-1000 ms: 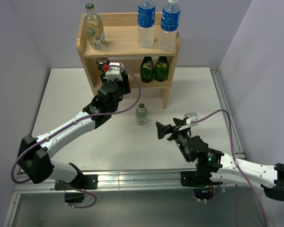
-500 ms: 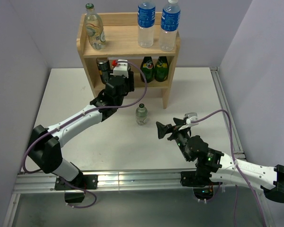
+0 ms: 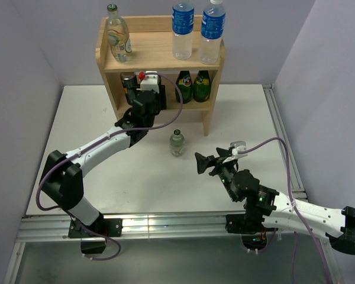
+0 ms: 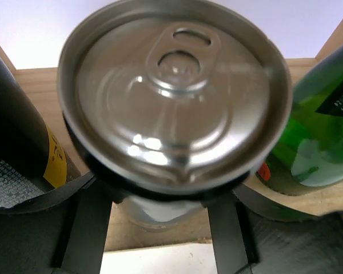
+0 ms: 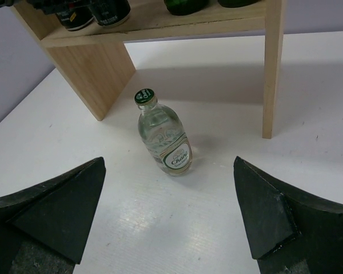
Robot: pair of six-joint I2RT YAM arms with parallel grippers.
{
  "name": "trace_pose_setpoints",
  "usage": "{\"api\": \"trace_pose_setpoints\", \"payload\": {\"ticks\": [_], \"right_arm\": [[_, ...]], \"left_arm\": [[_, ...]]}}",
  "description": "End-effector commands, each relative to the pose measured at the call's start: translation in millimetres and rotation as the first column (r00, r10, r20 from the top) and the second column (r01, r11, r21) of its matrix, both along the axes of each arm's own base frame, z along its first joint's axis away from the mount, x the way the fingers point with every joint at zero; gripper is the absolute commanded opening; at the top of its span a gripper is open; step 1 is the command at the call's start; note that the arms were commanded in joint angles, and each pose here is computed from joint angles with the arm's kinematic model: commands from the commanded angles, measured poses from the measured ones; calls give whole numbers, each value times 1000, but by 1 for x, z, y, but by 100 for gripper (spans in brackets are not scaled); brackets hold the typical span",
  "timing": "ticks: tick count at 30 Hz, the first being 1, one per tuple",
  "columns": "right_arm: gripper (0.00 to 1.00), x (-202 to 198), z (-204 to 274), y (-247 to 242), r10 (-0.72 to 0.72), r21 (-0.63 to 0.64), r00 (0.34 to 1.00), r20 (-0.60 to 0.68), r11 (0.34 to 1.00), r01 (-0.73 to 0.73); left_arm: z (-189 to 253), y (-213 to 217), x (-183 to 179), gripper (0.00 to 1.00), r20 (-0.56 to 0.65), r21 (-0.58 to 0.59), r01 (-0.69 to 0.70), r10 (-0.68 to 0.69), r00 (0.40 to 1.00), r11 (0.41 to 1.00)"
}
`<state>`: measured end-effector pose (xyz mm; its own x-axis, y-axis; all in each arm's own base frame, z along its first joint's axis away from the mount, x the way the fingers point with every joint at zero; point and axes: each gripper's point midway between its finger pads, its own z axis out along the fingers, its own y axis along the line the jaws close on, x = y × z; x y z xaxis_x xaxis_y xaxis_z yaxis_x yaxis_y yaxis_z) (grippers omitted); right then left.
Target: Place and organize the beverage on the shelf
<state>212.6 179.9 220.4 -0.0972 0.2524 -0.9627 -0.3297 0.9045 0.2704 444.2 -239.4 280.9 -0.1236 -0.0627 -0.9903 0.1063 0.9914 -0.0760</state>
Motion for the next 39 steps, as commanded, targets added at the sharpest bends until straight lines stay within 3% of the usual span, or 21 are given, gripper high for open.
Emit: {"api": "trace_pose_setpoints", "payload": {"ticks": [1, 5, 8, 9, 12, 15, 16, 26, 39], "right_arm": [[100, 1, 5, 0, -1, 35, 1000, 13, 999, 1], [100, 2, 5, 0, -4, 33, 1000, 12, 999, 4], [100, 2, 5, 0, -6, 36, 1000, 12, 999, 5], [100, 2, 4, 0, -6, 33, 1000, 11, 999, 5], [100, 2, 3, 0, -4, 35, 1000, 11, 999, 4], [100, 2, 3, 0, -4, 33, 1000, 10, 999, 4], [100, 3, 3, -1, -7, 33, 1000, 10, 999, 7], [100, 4, 1, 1, -4, 30, 1000, 9, 1000, 4], [100, 7, -5, 4, -3, 17, 1000, -2, 1000, 3]], "left_arm": [[62, 0, 11, 0, 154, -130, -8, 29, 988, 991], [60, 3, 15, 10, 151, -134, -15, 35, 988, 991], [61, 3, 15, 37, 153, -135, -11, 32, 988, 991], [62, 2, 14, 55, 154, -136, -8, 29, 988, 991], [59, 2, 12, 80, 152, -129, -3, 22, 988, 992], [59, 4, 12, 91, 151, -127, -7, 27, 988, 992], [59, 4, 12, 99, 151, -127, -7, 27, 988, 992], [62, 7, 2, 99, 142, -150, 6, 15, 990, 989], [54, 23, -84, 99, 95, -164, 35, -19, 995, 986]]}}
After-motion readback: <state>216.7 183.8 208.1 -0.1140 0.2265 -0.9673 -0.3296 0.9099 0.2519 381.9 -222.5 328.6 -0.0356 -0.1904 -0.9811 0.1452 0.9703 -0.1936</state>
